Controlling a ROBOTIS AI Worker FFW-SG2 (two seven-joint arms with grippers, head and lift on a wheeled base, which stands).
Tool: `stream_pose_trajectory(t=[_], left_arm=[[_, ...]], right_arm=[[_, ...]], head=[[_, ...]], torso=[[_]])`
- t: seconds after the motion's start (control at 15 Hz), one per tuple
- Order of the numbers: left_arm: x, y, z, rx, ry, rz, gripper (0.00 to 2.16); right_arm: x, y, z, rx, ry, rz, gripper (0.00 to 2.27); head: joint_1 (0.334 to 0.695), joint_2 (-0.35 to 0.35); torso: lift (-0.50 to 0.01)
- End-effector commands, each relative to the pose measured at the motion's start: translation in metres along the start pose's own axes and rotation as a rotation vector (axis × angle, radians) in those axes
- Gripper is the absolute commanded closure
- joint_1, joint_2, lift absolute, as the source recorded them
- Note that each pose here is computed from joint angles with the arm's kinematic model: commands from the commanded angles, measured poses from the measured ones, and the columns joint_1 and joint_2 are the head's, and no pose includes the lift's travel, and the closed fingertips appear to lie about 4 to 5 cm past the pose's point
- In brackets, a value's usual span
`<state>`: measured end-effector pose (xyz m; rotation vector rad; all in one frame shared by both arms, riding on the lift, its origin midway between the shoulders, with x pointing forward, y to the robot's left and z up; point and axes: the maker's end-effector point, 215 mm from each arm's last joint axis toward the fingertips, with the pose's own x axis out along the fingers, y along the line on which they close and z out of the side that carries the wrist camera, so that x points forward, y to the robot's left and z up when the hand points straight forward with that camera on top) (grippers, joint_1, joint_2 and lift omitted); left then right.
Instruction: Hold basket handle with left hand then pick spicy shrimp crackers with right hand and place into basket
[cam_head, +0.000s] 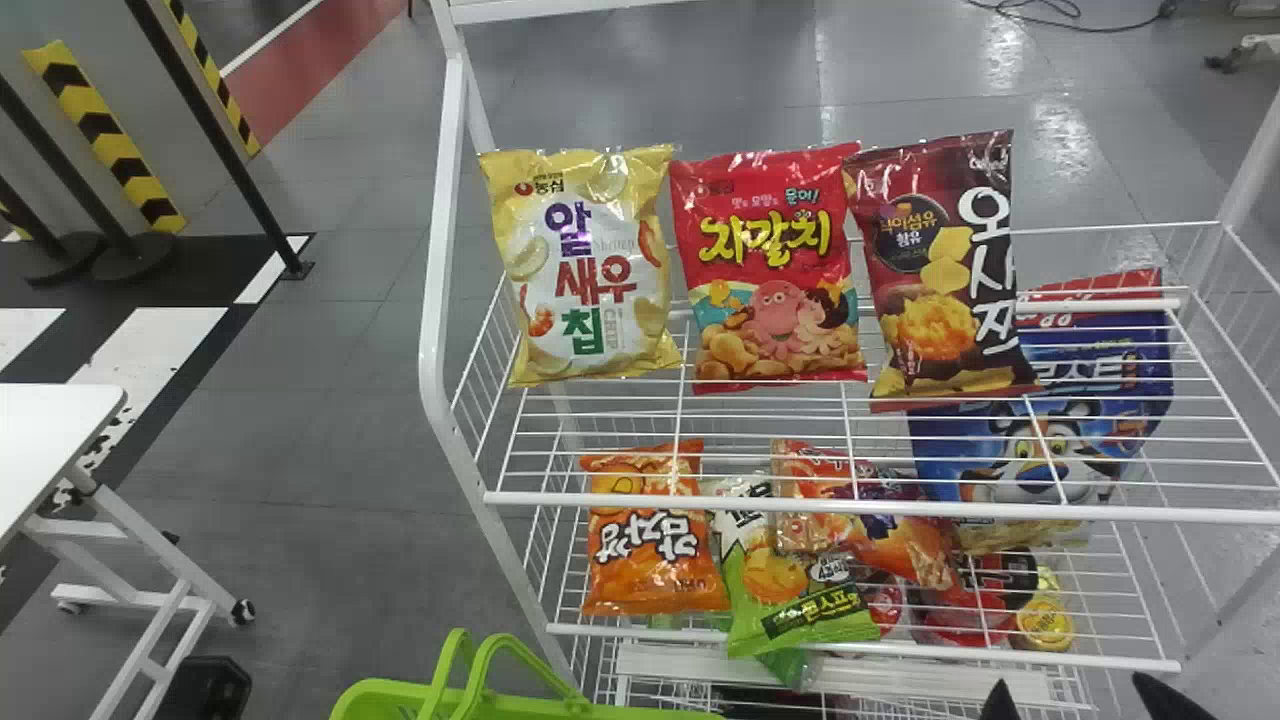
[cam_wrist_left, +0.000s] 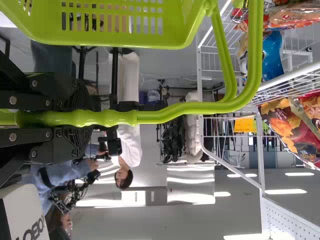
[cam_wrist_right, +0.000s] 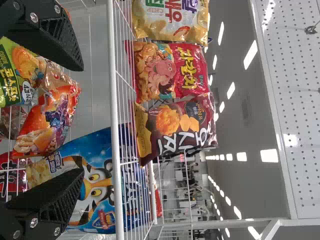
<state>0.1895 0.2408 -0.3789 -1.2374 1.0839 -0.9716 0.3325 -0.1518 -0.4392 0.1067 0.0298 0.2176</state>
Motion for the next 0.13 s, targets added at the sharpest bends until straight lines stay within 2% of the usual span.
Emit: stream_pose_trajectory(t=[0.0, 0.07], left_arm=[[0.0007, 0.0003, -0.0006, -0.002, -0.001, -0.001, 1.79], [0.0009, 0.0002, -0.0018, -0.003, 0.001, -0.001, 1.79]], right_arm=[[-0.0002, 0.0000, -0.0001, 0.000, 0.000, 0.000, 0.08], [0.0001, -0.0002, 0.0016, 0.000, -0.005, -0.001, 0.08]], head=[[0.695, 0.207], [0.695, 0.207]], torso=[[-0.037], [-0.037]])
